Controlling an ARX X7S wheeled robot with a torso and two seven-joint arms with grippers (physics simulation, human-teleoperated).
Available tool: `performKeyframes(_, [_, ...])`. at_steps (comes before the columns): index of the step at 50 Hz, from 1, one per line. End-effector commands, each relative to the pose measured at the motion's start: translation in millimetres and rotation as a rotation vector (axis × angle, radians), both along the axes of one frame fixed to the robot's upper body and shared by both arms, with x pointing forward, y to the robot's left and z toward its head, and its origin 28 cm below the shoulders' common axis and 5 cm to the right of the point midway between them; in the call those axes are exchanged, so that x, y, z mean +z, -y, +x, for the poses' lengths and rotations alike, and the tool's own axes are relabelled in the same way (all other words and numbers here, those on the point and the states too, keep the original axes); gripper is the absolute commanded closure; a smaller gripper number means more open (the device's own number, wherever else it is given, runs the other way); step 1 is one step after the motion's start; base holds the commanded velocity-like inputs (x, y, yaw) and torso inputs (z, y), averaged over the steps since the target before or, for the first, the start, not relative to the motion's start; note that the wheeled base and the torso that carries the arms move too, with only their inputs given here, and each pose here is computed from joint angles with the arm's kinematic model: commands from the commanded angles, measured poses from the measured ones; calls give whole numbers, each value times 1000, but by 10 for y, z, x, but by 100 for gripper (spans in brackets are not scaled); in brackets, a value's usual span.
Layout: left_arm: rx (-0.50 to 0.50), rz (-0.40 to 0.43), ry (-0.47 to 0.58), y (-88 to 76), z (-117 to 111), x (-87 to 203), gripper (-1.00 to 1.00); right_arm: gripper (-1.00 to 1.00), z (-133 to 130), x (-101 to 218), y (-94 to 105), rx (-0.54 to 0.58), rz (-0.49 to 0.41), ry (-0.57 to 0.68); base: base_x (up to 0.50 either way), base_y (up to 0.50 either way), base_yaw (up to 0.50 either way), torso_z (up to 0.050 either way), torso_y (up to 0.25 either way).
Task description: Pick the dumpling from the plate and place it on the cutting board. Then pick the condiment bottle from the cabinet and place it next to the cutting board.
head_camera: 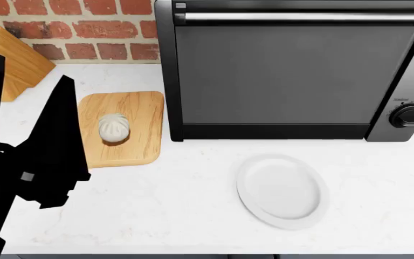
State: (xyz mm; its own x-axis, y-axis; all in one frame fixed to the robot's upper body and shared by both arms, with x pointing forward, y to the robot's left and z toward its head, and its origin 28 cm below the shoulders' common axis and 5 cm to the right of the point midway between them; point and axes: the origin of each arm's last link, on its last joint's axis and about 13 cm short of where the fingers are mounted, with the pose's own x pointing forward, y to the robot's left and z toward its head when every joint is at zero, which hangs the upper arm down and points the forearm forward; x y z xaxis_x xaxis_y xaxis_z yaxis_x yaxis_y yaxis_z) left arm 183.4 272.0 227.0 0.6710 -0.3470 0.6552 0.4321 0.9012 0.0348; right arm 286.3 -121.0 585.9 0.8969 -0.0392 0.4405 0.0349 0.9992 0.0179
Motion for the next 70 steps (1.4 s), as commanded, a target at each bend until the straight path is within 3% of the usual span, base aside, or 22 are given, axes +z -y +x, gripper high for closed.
performKeyframes(1, [5, -6, 1, -3, -23, -5, -100, -100, 109, -63, 21, -4, -5, -19, 141, 0, 0, 0, 0])
performKeyframes(24, [13, -14, 0, -12, -24, -34, -100, -100, 237, -98, -111, 53, -41, 31, 169, 0, 0, 0, 0])
performKeyframes(31, [9, -11, 2, -6, -22, -25, -100, -100, -358, 123, 179, 49, -28, 57, 171, 0, 0, 0, 0])
performKeyframes(39, [11, -4, 3, -4, -22, -29, -100, -100, -358, 123, 179, 49, -28, 57, 29, 0, 0, 0, 0])
performKeyframes(40, [11, -4, 2, -3, -22, -29, -100, -100, -350, 124, 195, 12, -11, 61, 0, 0, 0, 0, 0])
performKeyframes(42, [15, -6, -2, -4, -19, -29, -100, -100, -65, 61, -3, 18, -1, 56, 0, 0, 0, 0, 0])
performKeyframes(45, [70, 21, 14, -7, 10, -36, -100, -100, 88, -5, -86, 24, 7, 49, 0, 0, 0, 0, 0])
performKeyframes(55, [161, -13, 75, -12, 19, -3, -100, -100, 45, -14, -33, 46, 3, 7, 0, 0, 0, 0, 0])
performKeyframes(70, [164, -12, 94, -41, 15, 3, -100, -100, 111, -54, -12, 40, 23, -4, 0, 0, 0, 0, -28])
